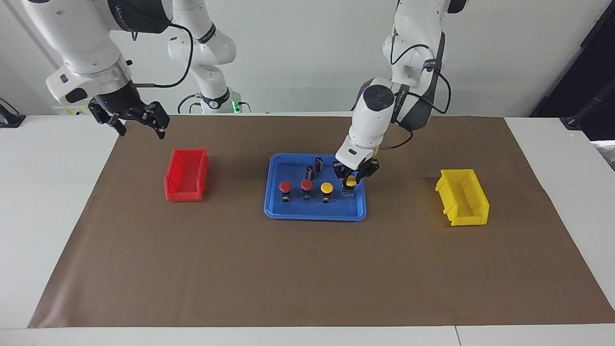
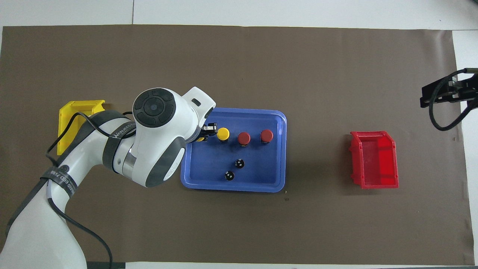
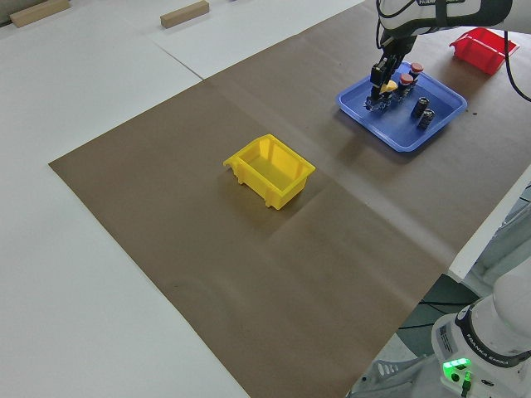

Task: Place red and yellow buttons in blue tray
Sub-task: 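Place the second yellow button in the tray with the left gripper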

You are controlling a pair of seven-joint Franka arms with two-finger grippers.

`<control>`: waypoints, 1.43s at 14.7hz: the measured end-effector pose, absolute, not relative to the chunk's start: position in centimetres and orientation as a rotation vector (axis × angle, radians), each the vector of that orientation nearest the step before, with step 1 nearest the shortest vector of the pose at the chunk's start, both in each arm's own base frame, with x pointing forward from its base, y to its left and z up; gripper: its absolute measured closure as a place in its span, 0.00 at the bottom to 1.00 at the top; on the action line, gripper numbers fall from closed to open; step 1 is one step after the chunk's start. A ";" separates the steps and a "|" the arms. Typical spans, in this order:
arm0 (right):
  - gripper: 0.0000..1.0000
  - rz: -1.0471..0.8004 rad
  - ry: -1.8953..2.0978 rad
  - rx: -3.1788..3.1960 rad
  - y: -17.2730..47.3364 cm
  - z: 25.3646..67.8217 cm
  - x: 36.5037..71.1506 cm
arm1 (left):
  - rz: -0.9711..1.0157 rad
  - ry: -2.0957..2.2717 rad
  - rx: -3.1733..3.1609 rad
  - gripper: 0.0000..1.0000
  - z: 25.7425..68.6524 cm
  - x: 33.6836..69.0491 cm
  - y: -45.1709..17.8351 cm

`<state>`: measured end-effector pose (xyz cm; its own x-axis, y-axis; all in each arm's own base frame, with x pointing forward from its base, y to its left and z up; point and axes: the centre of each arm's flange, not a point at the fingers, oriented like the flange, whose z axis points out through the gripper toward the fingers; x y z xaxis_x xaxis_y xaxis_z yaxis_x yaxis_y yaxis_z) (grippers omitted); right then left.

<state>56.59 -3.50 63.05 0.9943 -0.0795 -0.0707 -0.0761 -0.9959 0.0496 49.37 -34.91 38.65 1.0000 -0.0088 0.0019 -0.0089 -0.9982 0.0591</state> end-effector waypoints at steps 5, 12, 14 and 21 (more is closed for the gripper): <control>0.00 -0.181 -0.141 3.092 -7.1 61.7 55.2 | 0.011 -0.005 3.081 0.59 37.0 49.7 -35.1; 0.00 -0.237 -0.167 3.092 -8.0 60.4 54.2 | 0.013 0.015 3.084 0.39 36.5 50.2 -34.5; 0.00 -0.239 -0.161 3.092 -7.8 60.3 54.2 | -0.017 0.017 3.097 0.15 36.4 50.1 -34.2; 0.00 -0.235 -0.143 3.093 -7.2 60.4 54.2 | -0.129 -0.099 3.169 0.00 43.7 52.3 -29.0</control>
